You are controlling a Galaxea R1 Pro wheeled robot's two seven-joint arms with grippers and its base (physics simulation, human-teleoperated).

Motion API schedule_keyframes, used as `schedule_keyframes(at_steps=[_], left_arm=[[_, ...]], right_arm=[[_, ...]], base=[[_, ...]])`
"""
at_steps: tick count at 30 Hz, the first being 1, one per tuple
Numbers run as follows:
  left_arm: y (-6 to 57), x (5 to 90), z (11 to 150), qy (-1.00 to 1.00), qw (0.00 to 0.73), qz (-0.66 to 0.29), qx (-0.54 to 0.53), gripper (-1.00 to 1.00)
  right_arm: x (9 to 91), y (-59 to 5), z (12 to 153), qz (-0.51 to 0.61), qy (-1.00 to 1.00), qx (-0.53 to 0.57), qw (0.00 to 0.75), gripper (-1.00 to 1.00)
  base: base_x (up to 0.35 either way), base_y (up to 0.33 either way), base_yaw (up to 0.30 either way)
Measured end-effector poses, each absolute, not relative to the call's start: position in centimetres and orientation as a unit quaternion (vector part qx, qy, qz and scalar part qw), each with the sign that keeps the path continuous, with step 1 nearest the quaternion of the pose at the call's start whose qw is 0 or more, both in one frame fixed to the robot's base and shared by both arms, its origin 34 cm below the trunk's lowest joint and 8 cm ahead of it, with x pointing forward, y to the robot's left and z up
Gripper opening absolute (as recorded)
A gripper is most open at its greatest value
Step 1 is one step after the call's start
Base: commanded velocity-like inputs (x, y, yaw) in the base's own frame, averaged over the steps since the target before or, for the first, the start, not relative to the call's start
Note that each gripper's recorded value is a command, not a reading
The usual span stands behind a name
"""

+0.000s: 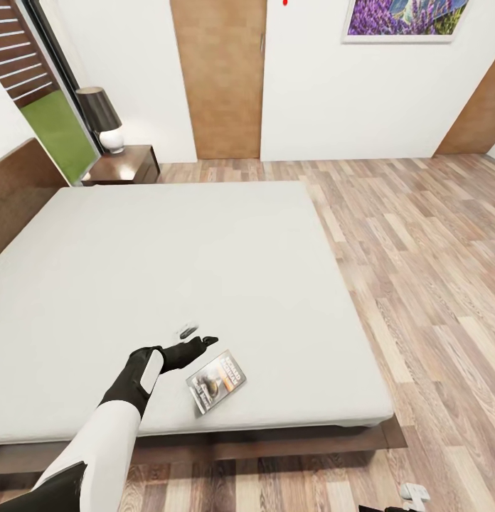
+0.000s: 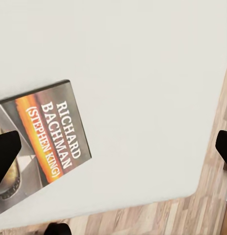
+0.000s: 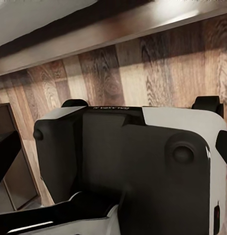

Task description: In the bedroom, move the book from the bed onto either nightstand, and place the two sandals side by side next to the bed.

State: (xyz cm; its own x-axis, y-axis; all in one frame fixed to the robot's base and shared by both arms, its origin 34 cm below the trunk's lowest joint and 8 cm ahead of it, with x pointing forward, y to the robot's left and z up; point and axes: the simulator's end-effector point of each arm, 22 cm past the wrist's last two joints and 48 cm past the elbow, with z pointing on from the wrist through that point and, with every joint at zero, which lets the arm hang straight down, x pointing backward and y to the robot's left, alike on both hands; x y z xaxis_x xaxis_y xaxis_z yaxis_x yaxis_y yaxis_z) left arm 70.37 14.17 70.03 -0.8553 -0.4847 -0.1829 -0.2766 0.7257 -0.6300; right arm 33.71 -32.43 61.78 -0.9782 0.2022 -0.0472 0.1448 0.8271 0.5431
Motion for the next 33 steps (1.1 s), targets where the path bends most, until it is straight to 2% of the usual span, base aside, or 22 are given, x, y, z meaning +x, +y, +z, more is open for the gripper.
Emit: schedule_keyframes(at_steps=[33], left_arm=[[14.2,71.3,66.7,0.913,0.171,-0.306,-0.208,1.00]], right_arm=[[34.7,-32.4,58.4,0.280,0.954,0.091,0.052,1.00]], base=[[0.000,0.000,0.000]])
